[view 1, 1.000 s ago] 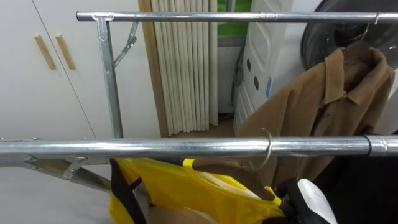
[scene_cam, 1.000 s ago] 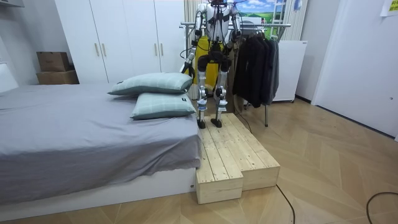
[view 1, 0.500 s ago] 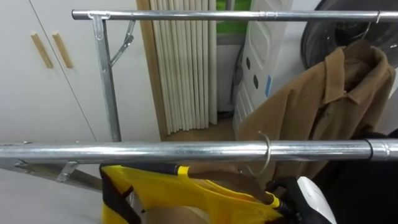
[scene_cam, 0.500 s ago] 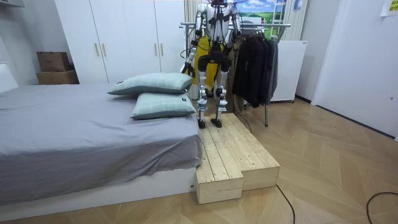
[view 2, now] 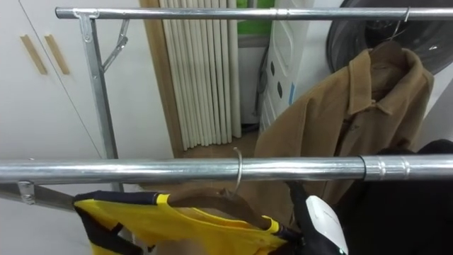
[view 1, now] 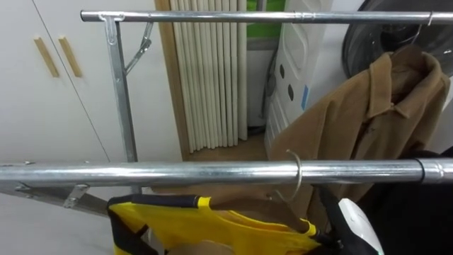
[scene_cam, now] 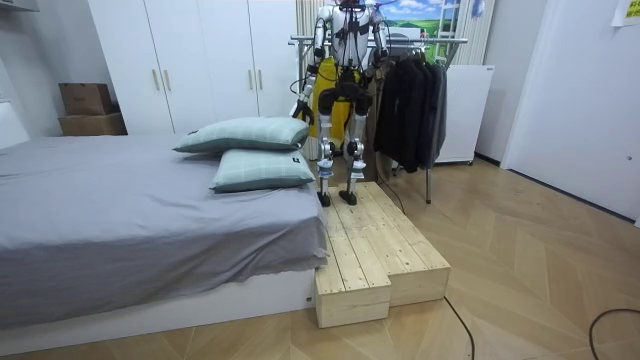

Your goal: Hang clothes

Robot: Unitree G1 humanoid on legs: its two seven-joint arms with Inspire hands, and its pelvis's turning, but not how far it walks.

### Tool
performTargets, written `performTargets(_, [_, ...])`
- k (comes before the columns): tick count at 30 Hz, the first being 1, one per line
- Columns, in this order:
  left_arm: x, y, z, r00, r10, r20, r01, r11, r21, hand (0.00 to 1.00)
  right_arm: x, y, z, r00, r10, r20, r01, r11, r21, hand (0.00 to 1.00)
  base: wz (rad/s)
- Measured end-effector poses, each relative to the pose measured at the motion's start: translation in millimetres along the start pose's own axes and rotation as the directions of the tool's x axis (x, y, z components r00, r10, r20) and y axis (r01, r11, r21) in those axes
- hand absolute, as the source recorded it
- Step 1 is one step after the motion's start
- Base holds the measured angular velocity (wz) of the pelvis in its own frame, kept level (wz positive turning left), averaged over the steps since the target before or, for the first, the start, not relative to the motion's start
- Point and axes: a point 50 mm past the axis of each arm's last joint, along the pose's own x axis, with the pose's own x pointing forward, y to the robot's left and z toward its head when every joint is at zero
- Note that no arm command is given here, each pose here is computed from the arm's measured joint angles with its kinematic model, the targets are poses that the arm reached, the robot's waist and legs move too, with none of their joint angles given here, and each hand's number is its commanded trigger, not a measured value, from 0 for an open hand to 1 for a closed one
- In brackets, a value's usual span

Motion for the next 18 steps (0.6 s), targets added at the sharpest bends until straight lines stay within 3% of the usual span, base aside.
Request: performTargets(18, [0.1,1.0,-1.1,1.000,0.008,-0.001,-0.008,1.000,0.002,0.00,0.9,-11.9,19.0,0.997,-0.033,0.075,0.026,0.996,0.090,0.00,-0.02])
